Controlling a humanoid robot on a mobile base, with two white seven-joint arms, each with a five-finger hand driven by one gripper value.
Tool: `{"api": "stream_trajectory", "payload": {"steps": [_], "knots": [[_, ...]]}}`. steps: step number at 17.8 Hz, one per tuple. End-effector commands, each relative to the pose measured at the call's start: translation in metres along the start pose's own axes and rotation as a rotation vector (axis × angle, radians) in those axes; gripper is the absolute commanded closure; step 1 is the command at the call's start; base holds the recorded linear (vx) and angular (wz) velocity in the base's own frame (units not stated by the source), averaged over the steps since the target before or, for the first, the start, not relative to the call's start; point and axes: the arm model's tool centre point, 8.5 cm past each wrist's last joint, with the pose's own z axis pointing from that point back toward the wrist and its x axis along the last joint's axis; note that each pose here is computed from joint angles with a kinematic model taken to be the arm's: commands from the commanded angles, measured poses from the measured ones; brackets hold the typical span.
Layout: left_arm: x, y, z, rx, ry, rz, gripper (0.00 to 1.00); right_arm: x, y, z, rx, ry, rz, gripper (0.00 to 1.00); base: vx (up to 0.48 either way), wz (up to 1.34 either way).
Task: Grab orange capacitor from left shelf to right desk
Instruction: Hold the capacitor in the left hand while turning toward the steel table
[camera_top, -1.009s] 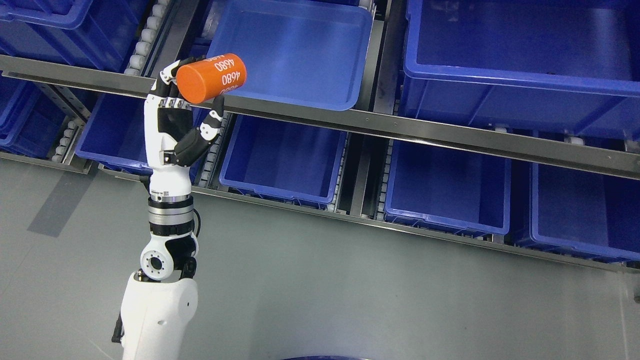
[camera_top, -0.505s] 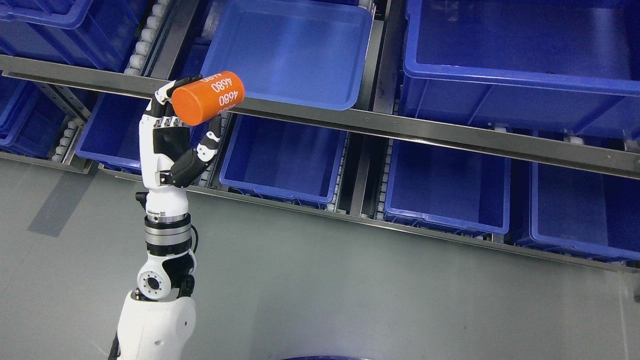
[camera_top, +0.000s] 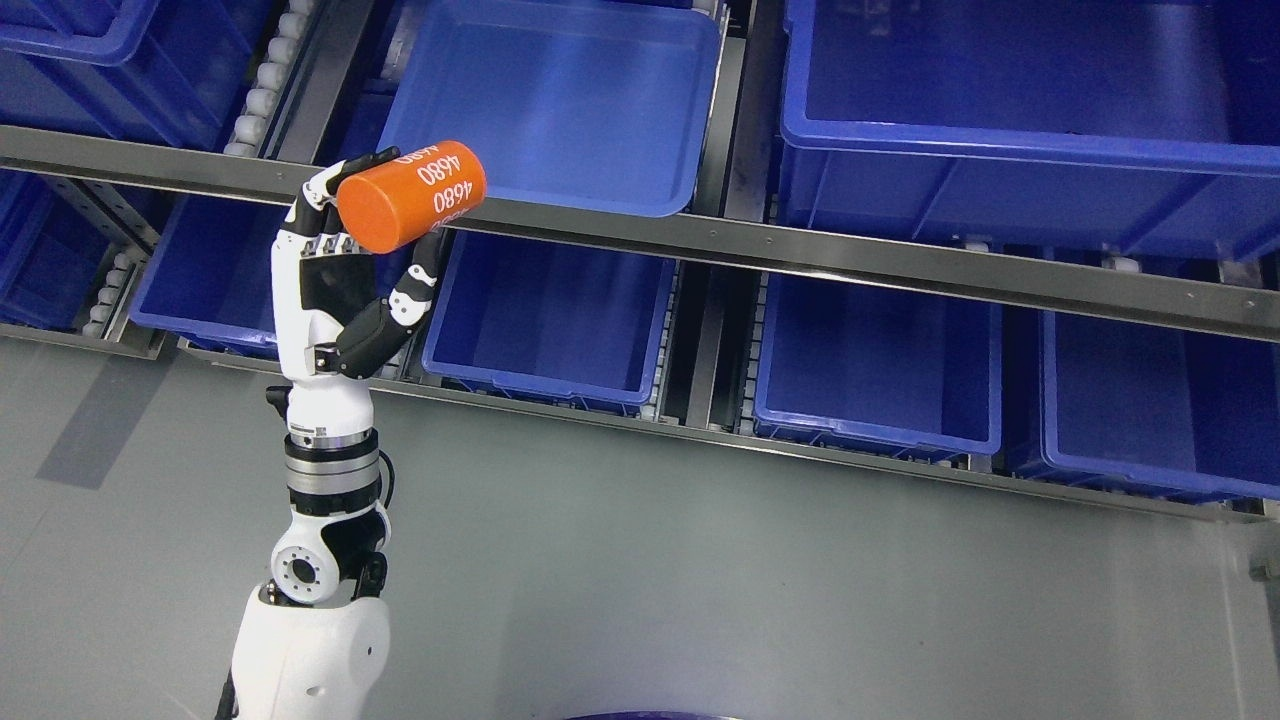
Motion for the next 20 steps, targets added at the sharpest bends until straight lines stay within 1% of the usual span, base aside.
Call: {"api": "stream_trajectory", "payload": {"steps": [1, 12, 15, 17, 20], "knots": [[0.005, 0.004, -0.003, -0.014, -0.009, -0.014, 0.96, -0.006, -0.011, 0.0, -0.017, 0.001, -0.008, 0.0, -0.029, -0.2], [0.005, 0.0, 0.0, -0.021, -0.022, -0.007, 0.96, -0.006, -0.011, 0.0, -0.017, 0.001, -0.008, 0.0, -0.043, -0.28], [0.0, -0.028, 0.006, -0.075, -0.01, 0.053, 0.96, -0.006, -0.011, 0.0, -0.017, 0.0, -0.008, 0.0, -0.024, -0.56], [0.002, -0.046, 0.02, -0.104, -0.018, 0.092, 0.96, -0.006, -0.011, 0.0, -0.017, 0.0, -0.008, 0.0, -0.024, -0.75], [0.002, -0.065, 0.038, -0.172, 0.008, 0.125, 0.96, -0.006, -0.011, 0.0, -0.017, 0.001, -0.008, 0.0, -0.019, -0.87]]}}
